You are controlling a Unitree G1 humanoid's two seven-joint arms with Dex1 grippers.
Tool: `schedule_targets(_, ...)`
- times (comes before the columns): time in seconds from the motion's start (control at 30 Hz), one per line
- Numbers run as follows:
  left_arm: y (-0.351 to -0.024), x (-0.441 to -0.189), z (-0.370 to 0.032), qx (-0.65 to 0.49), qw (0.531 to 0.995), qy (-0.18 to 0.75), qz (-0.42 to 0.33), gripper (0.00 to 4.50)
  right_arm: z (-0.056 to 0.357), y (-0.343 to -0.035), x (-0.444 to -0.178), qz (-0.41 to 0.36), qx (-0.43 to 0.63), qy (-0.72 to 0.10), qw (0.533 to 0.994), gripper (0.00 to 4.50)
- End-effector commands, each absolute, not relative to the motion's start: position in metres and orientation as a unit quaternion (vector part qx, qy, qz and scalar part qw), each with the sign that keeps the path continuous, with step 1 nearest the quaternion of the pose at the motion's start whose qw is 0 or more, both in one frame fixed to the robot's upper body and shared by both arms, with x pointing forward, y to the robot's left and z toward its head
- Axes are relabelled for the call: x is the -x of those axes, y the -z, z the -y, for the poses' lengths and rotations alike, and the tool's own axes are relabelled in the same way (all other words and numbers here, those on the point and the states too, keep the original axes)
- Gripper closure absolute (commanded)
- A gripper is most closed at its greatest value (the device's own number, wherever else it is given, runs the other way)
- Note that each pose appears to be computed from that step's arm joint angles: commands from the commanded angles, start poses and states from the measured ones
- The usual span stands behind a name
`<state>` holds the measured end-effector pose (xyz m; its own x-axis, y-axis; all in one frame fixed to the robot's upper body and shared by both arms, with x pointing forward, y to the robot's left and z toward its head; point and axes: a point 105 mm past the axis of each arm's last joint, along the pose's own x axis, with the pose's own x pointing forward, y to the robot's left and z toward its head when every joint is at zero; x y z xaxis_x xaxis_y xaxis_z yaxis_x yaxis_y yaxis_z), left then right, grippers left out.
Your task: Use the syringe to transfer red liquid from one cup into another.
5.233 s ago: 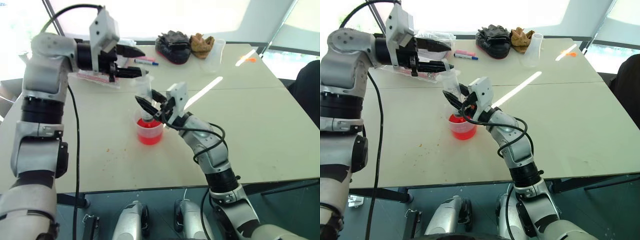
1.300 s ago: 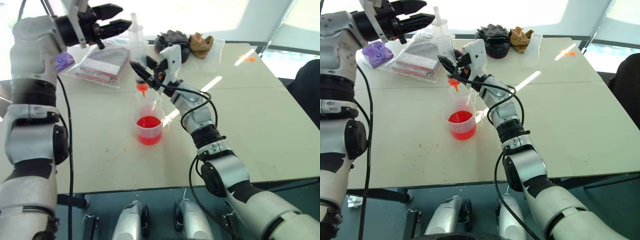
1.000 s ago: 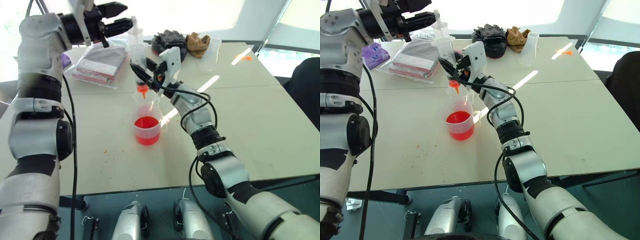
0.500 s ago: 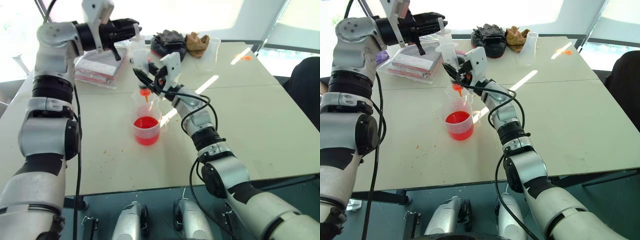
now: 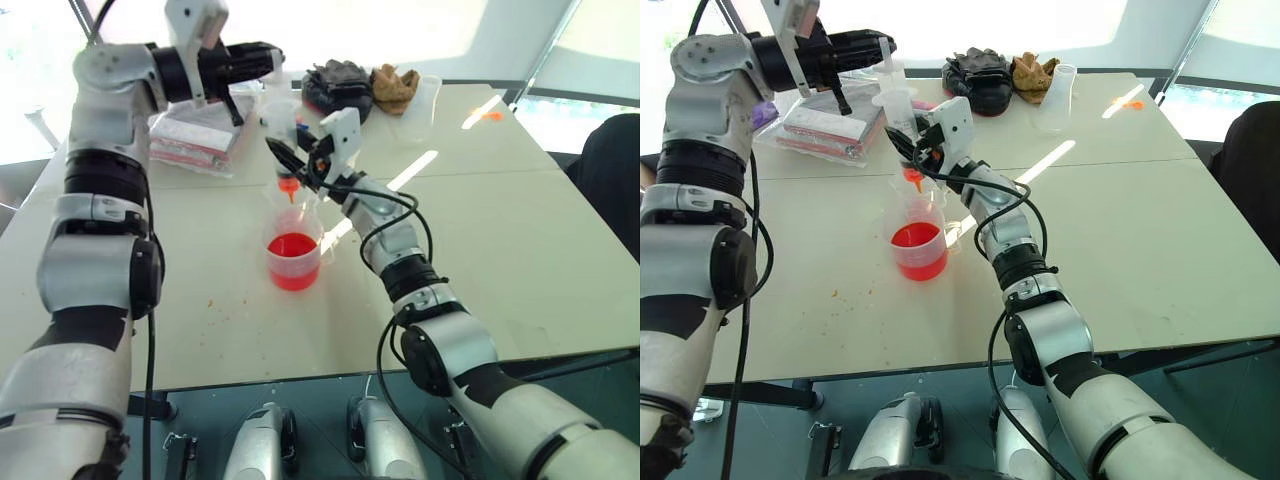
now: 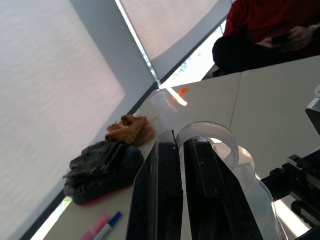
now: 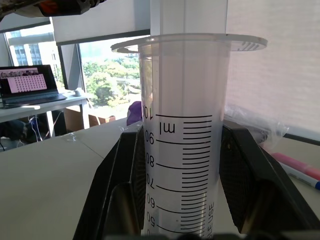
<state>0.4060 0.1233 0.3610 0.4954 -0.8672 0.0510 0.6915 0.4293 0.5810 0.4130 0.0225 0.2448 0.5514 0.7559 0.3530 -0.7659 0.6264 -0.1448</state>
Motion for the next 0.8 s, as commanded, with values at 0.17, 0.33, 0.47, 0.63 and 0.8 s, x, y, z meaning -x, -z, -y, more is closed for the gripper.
schedule_targets(0.17,-0.352,-0.395,-0.119,-0.268,0.804,0.507,0.159,4.49,-0.036,-0.276,-0.403,0.240,0.001,-0.448,0.861,3.03)
schedule_targets(0.33,-0.340,-0.399,-0.126,-0.265,0.811,0.501,0.143,4.49,-0.035,-0.276,-0.400,0.244,0.002,-0.450,0.859,3.03)
schedule_targets(0.47,-0.336,-0.400,-0.127,-0.267,0.813,0.499,0.138,4.49,-0.033,-0.276,-0.399,0.245,0.002,-0.448,0.860,3.03)
schedule_targets(0.63,-0.326,-0.403,-0.128,-0.274,0.813,0.498,0.126,4.49,-0.029,-0.279,-0.399,0.250,0.001,-0.444,0.861,3.03)
schedule_targets(0.8,-0.316,-0.404,-0.125,-0.267,0.812,0.507,0.115,4.49,-0.024,-0.284,-0.398,0.256,0.002,-0.441,0.860,3.03)
